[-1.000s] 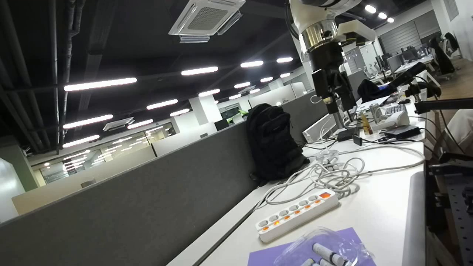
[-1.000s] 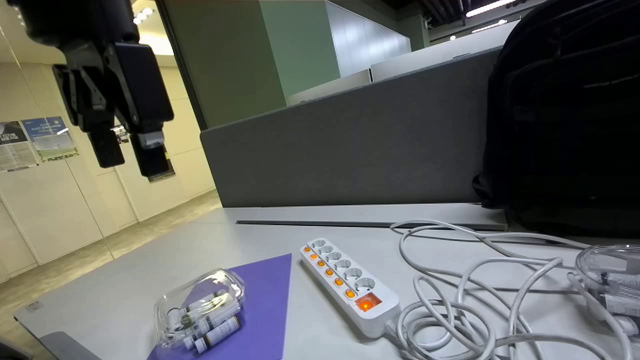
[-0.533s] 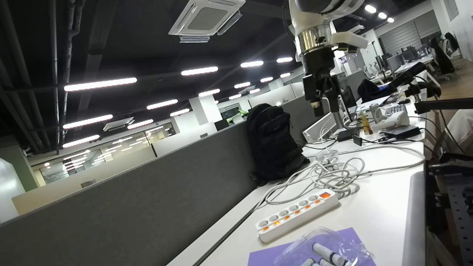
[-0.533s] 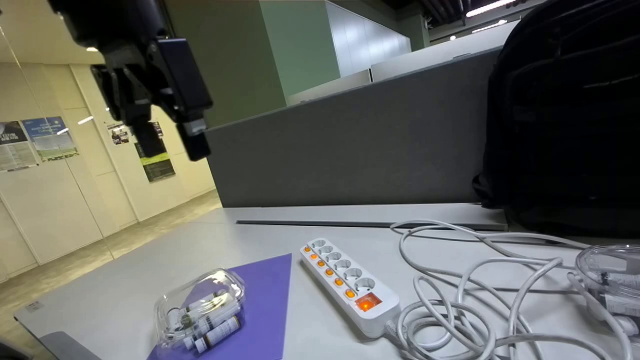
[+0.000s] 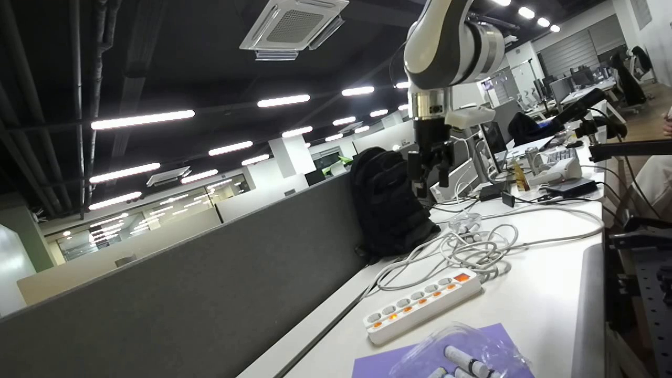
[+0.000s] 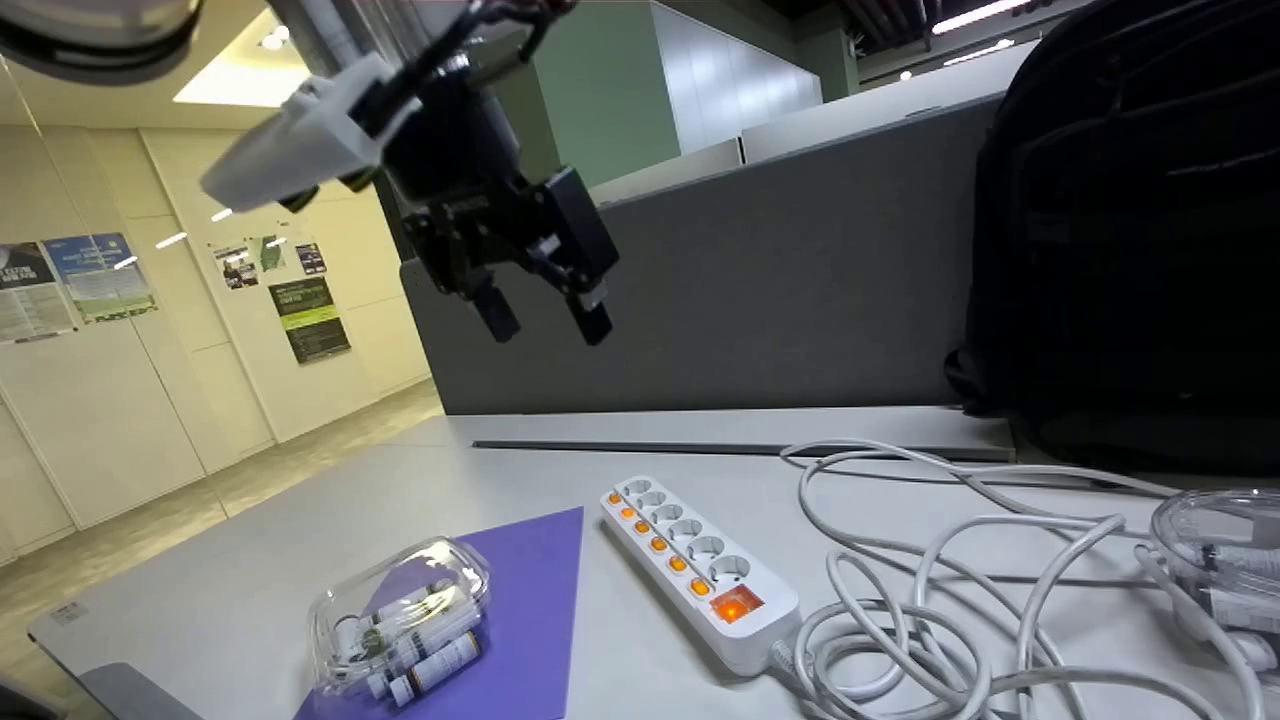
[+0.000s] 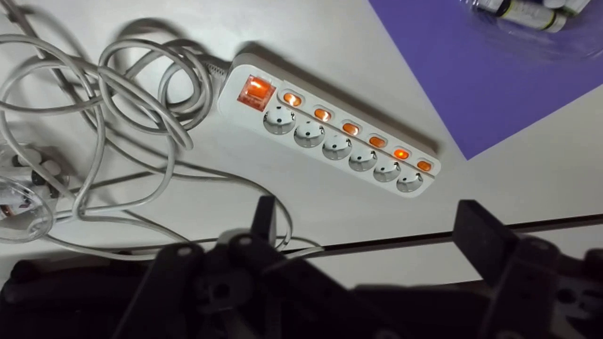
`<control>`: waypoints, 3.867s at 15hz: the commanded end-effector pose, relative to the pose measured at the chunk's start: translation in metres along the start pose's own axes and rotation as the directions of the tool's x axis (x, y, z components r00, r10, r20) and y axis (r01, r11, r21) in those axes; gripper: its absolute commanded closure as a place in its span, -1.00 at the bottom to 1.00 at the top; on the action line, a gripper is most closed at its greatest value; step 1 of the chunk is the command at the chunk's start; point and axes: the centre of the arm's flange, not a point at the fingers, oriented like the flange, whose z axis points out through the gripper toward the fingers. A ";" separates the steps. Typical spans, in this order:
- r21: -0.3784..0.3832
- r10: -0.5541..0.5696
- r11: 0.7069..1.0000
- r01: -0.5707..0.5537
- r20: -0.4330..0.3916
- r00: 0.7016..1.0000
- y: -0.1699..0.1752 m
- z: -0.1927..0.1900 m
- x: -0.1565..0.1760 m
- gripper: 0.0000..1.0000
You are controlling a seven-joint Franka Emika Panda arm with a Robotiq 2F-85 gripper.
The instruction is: Turn off the second switch from the left on the extension cable
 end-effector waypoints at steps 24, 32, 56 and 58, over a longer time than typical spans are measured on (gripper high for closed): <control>0.012 -0.167 0.985 0.169 0.247 0.955 -0.062 0.185 0.104 0.98; -0.032 -0.140 0.988 0.151 0.224 0.964 -0.070 0.199 0.112 1.00; -0.085 -0.032 0.995 0.055 0.248 0.968 -0.125 0.277 0.118 1.00; -0.111 -0.010 0.993 0.039 0.247 0.969 -0.124 0.274 0.117 1.00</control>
